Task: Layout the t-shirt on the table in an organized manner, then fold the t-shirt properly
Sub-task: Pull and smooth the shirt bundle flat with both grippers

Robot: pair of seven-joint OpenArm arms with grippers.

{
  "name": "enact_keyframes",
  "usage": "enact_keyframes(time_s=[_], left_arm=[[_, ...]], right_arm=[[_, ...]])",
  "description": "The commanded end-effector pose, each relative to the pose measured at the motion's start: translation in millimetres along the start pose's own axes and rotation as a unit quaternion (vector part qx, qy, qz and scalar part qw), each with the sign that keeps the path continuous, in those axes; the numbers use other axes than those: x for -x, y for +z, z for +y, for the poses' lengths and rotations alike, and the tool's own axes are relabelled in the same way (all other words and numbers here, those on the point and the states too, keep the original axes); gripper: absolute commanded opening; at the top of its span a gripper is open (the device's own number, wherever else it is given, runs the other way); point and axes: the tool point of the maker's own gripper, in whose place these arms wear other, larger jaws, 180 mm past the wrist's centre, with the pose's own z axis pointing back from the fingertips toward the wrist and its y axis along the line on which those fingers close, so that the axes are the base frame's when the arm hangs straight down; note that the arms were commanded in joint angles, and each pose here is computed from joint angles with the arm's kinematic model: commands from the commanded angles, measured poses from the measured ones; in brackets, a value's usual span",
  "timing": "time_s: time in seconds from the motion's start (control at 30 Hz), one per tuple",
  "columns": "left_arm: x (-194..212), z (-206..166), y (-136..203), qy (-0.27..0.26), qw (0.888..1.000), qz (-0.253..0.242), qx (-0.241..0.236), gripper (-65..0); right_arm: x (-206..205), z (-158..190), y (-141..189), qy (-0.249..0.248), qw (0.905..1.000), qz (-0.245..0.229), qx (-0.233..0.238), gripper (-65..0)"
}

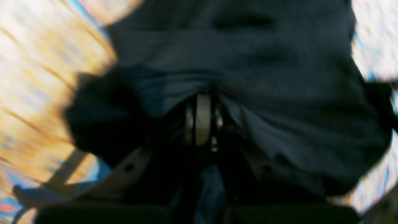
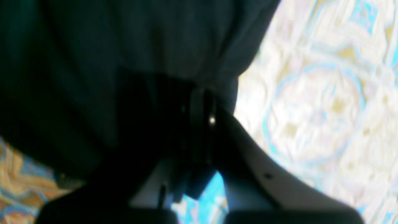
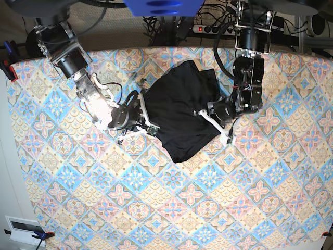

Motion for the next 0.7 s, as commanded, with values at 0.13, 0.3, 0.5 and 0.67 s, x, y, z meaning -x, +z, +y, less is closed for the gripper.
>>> enact_keyframes(time_s=[0.13,0.3,0.5,0.67], left_arm=[[-39.1,-4.8,5.3,-0.004,0.999,-0.04,0.006,-64.8],[-52.5,5.2,28.9,0.017,0.997,-0.08,0.004,-64.9],[-1.5,6.7,54.3,0.017,0.998,-0.055,0.0,-64.8],[50.7,26.2,40.0,0.046,0.999,0.008,-0.019,-64.6]], right_arm=[[12.9,-4.5,21.1,-0.012,0.9996,0.009,0.023,-65.0],[7.2,-25.9,50.8,-0.05,0.9957,-0.033,0.071,-65.0],[8.3,-48.0,62.4,-0.107,0.9871,-0.061,0.102,-65.0],[14.8,-32.1,32.8,-0.154,0.9847,-0.05,0.065,-65.0]])
